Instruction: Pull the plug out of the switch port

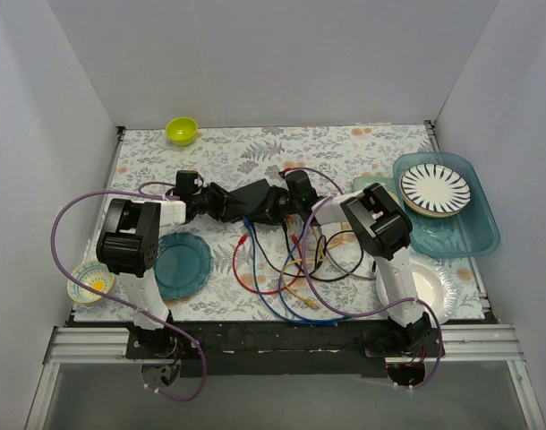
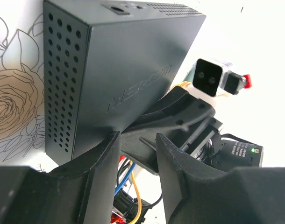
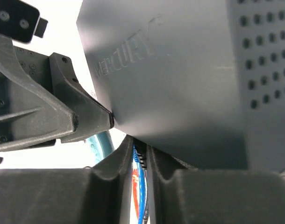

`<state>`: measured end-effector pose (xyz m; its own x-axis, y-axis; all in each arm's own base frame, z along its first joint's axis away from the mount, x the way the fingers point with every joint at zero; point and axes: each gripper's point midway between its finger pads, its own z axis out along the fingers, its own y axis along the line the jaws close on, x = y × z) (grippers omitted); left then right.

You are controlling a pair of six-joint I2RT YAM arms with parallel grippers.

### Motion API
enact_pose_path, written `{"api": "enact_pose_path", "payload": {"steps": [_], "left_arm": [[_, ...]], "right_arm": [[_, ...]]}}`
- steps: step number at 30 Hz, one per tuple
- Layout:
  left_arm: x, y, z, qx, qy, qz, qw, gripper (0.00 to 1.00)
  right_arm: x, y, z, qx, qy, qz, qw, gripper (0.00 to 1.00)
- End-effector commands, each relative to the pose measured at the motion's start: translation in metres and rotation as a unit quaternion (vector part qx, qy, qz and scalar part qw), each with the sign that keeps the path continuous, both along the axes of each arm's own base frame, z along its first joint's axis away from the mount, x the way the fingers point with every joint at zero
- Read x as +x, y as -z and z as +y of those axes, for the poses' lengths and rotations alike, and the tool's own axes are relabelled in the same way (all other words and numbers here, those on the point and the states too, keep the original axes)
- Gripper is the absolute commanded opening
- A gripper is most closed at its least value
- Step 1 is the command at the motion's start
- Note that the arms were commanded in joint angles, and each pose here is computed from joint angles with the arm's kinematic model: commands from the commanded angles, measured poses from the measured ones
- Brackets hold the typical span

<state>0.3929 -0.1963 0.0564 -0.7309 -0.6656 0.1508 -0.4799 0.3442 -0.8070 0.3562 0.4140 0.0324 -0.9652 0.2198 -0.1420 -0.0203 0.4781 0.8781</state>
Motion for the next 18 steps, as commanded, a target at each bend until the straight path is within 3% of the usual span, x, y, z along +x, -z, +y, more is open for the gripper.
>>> {"api": "enact_pose_path", "payload": {"steps": [1,4,18], "left_arm": [[-0.018,0.019,0.008,0.031,-0.002,0.032,0.999,0.37],[-0.018,0.019,0.008,0.029,-0.003,0.032,0.999,0.37],[-0.009,0.013,0.003,0.005,-0.008,0.021,1.0,0.37]], "right_arm": [[0.01,0.007,0.0,0.002,0.038,0.019,0.999,0.13],[0.006,0.01,-0.002,-0.003,0.032,0.02,0.999,0.01],[-0.06,0.041,-0.041,-0.055,-0.039,0.032,0.997,0.01]]}}
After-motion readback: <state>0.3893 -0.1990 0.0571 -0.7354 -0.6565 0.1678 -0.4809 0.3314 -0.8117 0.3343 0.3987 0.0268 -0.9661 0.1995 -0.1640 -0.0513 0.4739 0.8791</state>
